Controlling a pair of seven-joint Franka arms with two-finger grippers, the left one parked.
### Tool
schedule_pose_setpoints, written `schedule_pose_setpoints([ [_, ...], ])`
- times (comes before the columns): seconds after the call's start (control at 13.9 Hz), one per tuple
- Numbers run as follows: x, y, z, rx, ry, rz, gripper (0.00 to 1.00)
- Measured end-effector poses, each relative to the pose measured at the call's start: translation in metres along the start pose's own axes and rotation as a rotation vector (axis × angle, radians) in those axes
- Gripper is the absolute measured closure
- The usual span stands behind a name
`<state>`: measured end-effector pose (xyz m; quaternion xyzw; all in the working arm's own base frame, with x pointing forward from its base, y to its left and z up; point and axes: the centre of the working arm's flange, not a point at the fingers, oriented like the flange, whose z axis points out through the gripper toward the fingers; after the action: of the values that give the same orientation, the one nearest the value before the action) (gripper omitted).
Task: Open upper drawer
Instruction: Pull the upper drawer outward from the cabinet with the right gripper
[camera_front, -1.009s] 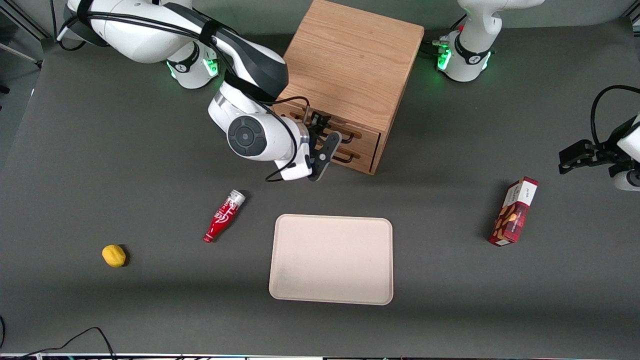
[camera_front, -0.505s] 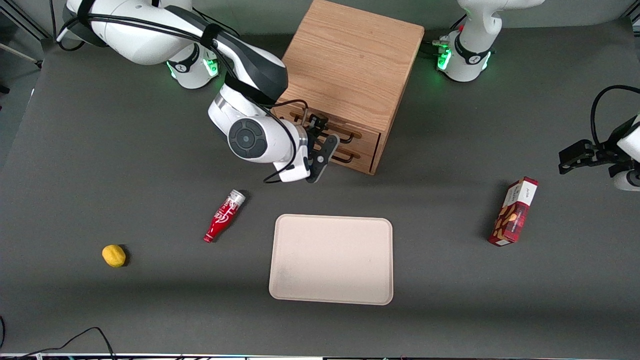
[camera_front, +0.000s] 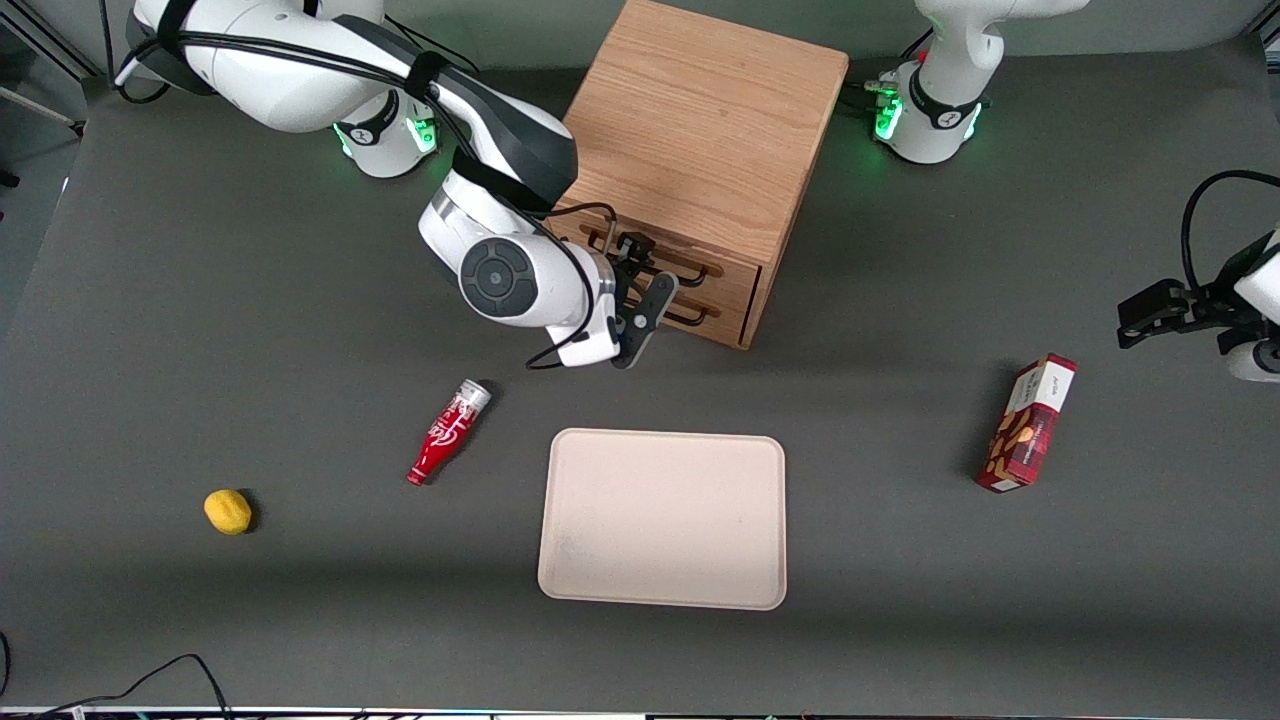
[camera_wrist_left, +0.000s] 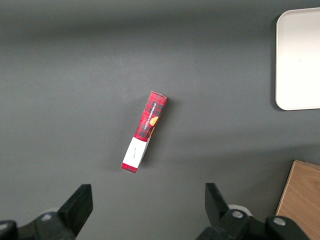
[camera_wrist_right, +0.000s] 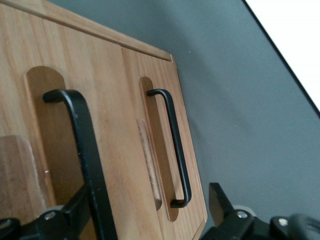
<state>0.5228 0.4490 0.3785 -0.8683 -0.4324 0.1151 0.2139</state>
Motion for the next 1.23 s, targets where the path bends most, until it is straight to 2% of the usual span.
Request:
schedule_pose_setpoints([
  [0.22, 0.000, 0.018, -0.010, -0.032, 0.023, 0.013, 0.00],
  [0.5, 0.001, 0.061, -0.030, -0.046, 0.065, 0.064, 0.00],
  [0.94, 0.005, 0.106, -0.050, -0.036, 0.106, 0.117, 0.00],
  [1.23, 0.009, 0.129, -0.069, -0.025, 0.150, 0.142, 0.00],
])
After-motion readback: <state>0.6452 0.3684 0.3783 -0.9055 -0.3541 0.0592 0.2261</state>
